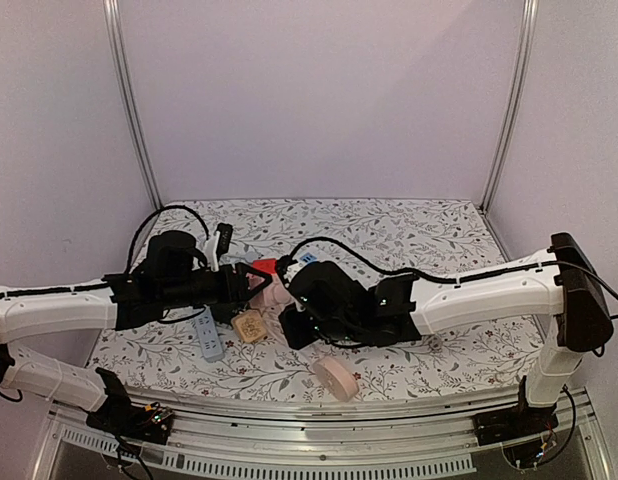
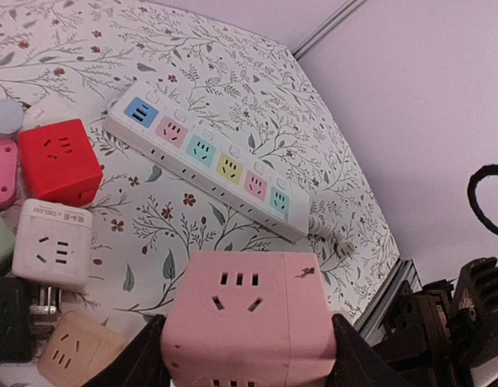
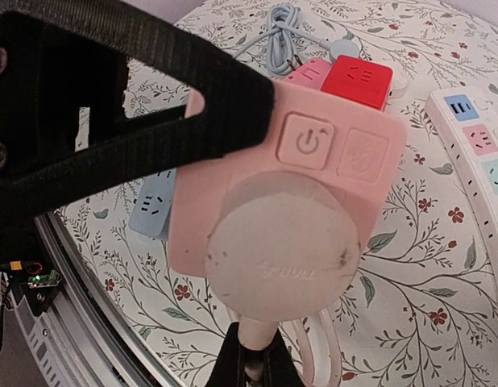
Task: Pull the plug off the socket
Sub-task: Remove the plug from the socket.
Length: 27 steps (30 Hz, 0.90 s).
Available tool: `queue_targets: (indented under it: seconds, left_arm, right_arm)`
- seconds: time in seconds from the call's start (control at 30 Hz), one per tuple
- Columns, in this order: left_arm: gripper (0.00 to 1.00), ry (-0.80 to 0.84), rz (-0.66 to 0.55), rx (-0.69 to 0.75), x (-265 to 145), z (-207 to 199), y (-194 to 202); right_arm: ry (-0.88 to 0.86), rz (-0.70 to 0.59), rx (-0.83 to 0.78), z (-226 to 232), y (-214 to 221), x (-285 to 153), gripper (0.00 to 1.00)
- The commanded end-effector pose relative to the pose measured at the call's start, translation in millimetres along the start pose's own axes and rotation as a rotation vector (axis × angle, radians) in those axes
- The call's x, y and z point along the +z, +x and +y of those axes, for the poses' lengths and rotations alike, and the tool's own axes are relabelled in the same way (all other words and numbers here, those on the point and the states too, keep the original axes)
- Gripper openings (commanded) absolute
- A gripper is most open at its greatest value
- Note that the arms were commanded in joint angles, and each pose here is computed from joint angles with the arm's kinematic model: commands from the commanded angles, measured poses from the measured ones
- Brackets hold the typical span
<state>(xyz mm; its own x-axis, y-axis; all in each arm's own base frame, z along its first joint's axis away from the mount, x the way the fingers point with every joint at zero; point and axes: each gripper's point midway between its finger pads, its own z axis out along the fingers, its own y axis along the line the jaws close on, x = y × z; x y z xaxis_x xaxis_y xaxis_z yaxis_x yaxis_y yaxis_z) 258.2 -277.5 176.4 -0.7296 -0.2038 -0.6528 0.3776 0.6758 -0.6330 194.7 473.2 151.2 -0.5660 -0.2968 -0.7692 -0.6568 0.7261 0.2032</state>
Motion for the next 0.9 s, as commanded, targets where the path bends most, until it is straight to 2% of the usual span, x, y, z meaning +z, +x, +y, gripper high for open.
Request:
queue_targets:
  seconds: [0.0, 0.13, 0.27, 0.5, 0.87]
  left_arm:
    - [0.16, -0.073, 0.024, 0.154, -6, 10, 6]
    - [0.16, -0.15, 0.048, 0.18, -11, 26, 12]
    - [0.16, -0.121, 0.029, 0.167, -13, 20, 9]
    - [0.14, -0.127, -0.003, 0.051, -18, 15, -3]
    - [0.14, 0.04, -0.02, -0.109, -18, -17, -19]
  right_arm:
    - [-0.008, -0.086, 0.021, 3, -36, -31, 0.0]
    - [-0.036, -0.103, 0.042, 8, -45, -42, 0.0]
    - [-0.042, -0.11, 0.043, 9, -48, -44, 0.0]
    - [-0.012, -0.068, 0.043, 4, -30, -25, 0.0]
    - [0.031, 0.001, 0.028, -2, 1, 6, 0.0]
